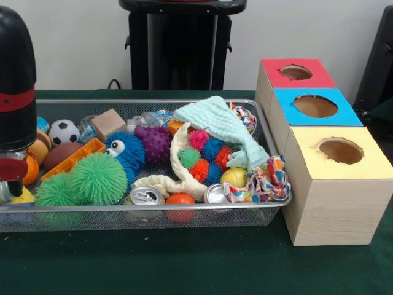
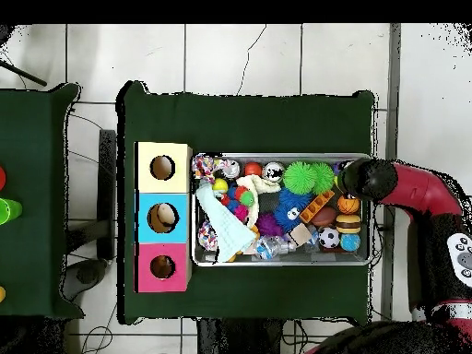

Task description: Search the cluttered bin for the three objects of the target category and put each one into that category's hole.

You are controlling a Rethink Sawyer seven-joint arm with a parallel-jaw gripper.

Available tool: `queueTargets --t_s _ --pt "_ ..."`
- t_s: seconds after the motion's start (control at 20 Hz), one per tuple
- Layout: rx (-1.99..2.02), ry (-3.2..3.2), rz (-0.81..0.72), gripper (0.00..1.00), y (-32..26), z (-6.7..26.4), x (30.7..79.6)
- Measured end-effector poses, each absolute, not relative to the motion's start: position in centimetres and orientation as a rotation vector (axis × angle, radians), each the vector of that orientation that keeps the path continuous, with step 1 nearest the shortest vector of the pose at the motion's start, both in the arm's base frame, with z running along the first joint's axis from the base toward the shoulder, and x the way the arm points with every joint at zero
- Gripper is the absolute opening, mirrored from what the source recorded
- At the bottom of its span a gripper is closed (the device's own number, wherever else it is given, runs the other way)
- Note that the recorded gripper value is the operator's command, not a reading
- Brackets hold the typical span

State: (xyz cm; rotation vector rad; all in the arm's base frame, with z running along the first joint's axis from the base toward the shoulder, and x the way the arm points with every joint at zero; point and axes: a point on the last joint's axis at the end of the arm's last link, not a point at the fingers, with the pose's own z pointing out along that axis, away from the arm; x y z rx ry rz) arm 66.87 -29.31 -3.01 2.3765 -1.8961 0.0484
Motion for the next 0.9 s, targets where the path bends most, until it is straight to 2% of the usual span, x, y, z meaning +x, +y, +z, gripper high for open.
queueTargets --t_s 0.85,0.9 --pt "2.384 -1.885 0.023 0.0 -28.5 -4.1 66.4" --pt "2.384 -1.886 0.023 1.0 -28.5 -4.1 66.4"
